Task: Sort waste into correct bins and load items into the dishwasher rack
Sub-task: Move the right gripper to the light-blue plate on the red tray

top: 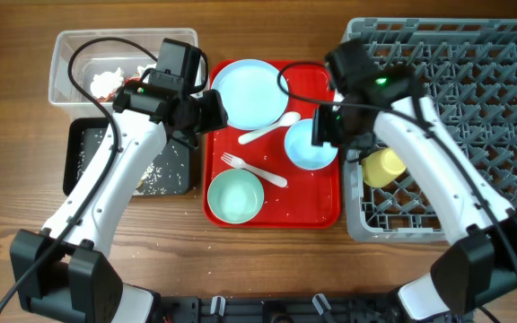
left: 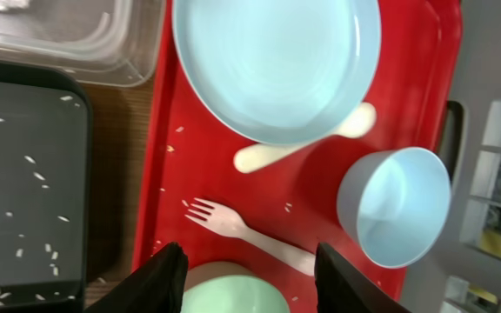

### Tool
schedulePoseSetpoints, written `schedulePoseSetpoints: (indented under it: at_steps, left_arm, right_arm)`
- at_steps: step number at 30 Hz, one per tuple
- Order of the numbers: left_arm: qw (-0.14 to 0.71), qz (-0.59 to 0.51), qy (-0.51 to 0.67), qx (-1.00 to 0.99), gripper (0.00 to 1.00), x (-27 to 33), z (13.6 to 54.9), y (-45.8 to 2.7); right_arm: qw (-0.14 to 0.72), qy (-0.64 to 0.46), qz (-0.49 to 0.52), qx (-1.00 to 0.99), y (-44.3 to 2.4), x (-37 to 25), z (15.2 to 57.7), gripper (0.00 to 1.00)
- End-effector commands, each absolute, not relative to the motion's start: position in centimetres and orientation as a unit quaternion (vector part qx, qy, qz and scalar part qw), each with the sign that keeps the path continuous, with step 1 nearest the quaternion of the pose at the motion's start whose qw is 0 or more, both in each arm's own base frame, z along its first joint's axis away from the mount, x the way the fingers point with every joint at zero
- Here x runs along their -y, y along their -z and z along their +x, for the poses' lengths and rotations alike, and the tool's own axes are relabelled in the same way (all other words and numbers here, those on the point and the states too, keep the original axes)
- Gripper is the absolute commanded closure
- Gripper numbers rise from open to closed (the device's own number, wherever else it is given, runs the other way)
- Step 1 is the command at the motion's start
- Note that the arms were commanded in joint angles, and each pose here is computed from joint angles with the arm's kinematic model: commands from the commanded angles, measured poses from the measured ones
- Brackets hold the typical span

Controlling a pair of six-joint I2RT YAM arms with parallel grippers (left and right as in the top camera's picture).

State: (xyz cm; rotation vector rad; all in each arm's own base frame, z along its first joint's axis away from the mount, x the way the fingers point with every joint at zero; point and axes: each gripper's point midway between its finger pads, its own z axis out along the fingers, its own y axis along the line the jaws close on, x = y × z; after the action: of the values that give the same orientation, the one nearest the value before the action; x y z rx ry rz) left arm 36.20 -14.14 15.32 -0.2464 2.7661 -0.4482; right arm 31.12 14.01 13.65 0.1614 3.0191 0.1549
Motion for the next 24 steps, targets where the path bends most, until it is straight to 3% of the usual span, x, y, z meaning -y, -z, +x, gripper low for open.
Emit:
schedulePoseSetpoints:
  at_steps: [1,9,24]
  left_arm:
    - [0.18,-0.082,0.133,-0.971,0.51,13.3,36.6,-15.6]
    - [0.183,-0.084,0.127,-0.971,0.43,13.1,36.6,-15.6]
    - [0.183,-0.084,0.127,-0.971,0.28,13.1,36.7,-15.6]
  right_arm:
    - [0.071,0.019,0.16,-0.984,-11.1,-12.7,30.5,0.55]
    - [0.083,0.016,0.168,-0.982,-6.2,-12.6,30.3,0.58]
    - [0.093,-0.008,0.151,-0.984,-2.9,-13.0,30.0,0.66]
